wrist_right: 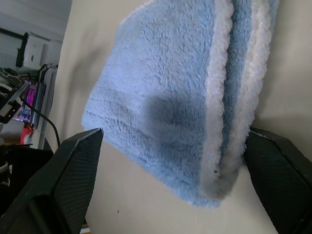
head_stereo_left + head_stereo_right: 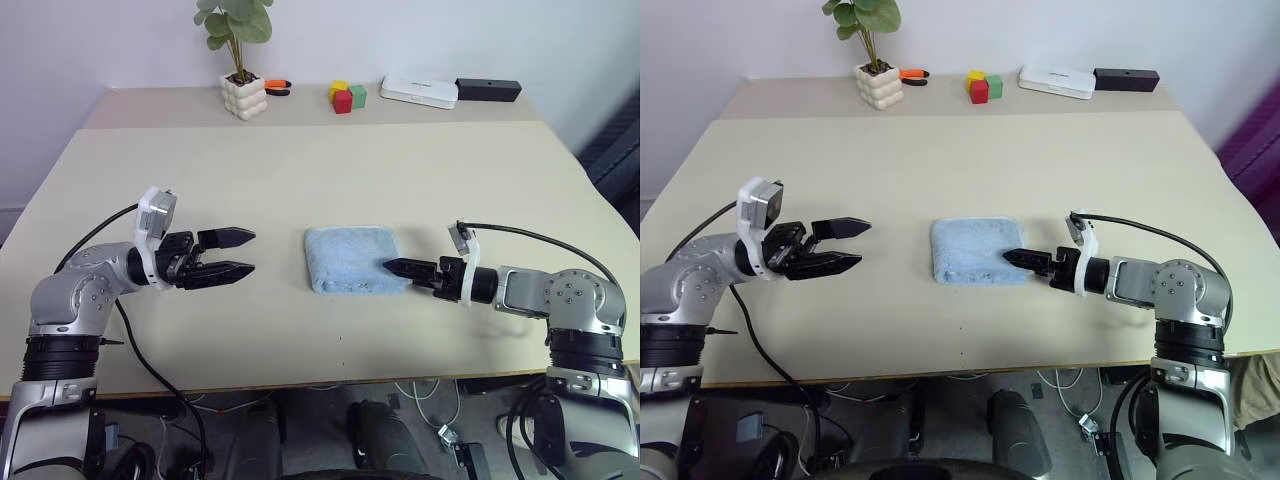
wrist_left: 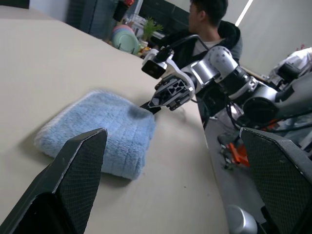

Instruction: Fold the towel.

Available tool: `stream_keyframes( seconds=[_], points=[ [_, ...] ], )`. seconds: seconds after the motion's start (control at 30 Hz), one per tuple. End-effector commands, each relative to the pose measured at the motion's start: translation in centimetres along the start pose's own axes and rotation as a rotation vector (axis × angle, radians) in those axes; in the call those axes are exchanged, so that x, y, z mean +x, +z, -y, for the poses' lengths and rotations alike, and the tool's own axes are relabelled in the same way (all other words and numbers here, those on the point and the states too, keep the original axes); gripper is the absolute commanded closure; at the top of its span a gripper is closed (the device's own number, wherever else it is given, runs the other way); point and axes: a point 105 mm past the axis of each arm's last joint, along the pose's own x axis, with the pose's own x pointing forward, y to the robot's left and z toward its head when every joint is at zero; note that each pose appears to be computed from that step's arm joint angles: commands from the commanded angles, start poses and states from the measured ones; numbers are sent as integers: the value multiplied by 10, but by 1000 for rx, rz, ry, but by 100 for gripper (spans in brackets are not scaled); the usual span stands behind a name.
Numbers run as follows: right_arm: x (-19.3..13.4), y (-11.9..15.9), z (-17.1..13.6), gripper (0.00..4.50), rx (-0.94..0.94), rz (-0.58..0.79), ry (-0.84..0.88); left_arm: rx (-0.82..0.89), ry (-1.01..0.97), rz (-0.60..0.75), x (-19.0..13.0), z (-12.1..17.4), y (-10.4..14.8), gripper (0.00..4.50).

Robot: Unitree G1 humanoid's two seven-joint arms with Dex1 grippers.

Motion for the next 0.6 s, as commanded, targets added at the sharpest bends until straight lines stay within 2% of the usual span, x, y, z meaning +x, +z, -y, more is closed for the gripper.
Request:
stream_keyframes(
  seconds=[0.03, 0.23, 0.27, 0.3, 0.53, 0.57, 0.6],
  points=[
    [6, -2, 10, 0, 11, 2, -46, 43, -8, 23, -1, 5, 10, 3],
    [26, -14, 1, 0, 69, -17, 27, 47, -8, 30, 2, 5, 11, 3],
    [29, -15, 1, 53, 73, -19, 26, 48, -8, 30, 3, 5, 11, 0],
    [30, -16, 1, 76, 77, -20, 25, 49, -7, 29, 3, 5, 11, 0],
    [32, -15, 6, 428, 90, -9, 11, 52, 1, 35, 4, 5, 12, 0],
    [32, -14, 5, 448, 88, -8, 11, 51, 3, 36, 4, 5, 11, 0],
    [32, -12, 5, 448, 86, -4, 14, 52, 4, 37, 4, 5, 11, 0]
  ],
)
